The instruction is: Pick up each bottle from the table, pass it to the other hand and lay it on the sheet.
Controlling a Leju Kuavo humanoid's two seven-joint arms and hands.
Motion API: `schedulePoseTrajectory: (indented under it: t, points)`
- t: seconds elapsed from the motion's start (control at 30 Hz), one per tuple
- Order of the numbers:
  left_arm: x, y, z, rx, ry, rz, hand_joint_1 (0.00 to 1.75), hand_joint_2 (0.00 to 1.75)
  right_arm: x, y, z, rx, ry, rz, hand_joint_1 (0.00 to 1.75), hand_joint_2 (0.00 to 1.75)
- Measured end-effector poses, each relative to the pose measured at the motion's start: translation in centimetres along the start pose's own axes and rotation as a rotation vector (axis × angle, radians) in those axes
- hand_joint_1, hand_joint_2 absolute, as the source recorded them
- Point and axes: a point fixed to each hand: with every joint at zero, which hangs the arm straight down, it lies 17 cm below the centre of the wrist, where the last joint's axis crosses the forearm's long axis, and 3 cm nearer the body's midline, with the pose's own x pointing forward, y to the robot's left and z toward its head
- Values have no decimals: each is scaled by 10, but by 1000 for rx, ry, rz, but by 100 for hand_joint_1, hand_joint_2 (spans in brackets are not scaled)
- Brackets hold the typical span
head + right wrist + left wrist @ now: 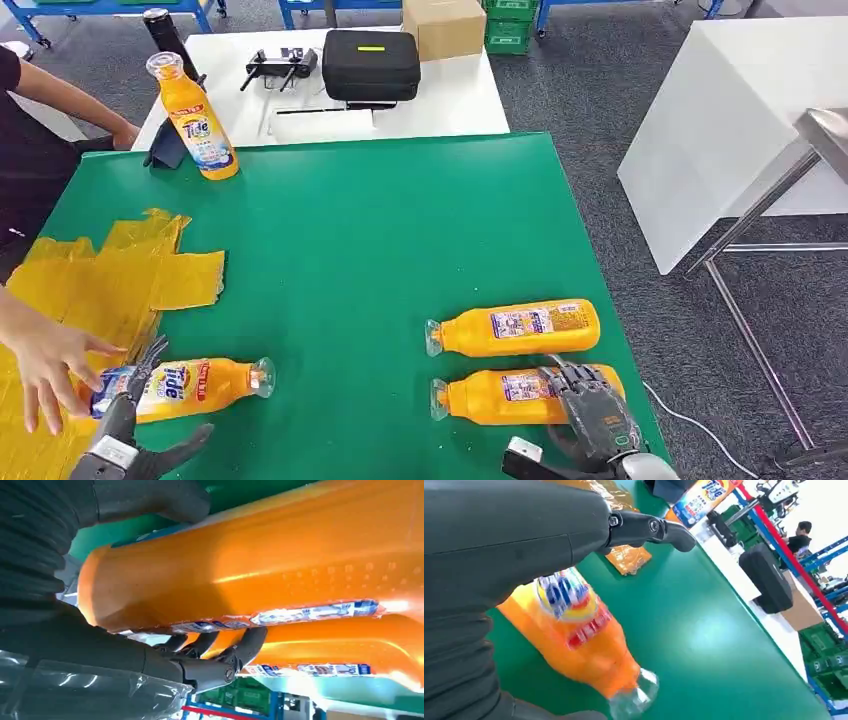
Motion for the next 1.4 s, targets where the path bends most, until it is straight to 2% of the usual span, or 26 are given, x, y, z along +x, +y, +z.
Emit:
schedulePoseTrajectory:
  t: [0.6,0.77,0.9,1.03,1.13,1.27,1.4]
  points:
    - [15,-8,-6,-2,-38,61,0,175,-15,20,-3,106,8,44,175,175]
    - [33,-15,-7,-24,-77,214,0,175,0,21,-20,79,-30,-32,175,175]
    - [71,-20,2,-64,-164,630,0,175,52,10,-28,-3,-180,-210,175,175]
    - [107,-16,13,-72,-269,971,0,175,130,-12,-9,-4,-430,-597,175,175]
    - [114,-18,17,-60,-289,1049,0,175,158,-18,9,-10,-509,-714,175,175]
    - [123,-21,14,-40,-300,1142,0,175,186,-52,21,-53,-635,-840,175,175]
    - [134,-33,8,-37,-301,1190,0,175,202,-79,25,-85,-701,-919,175,175]
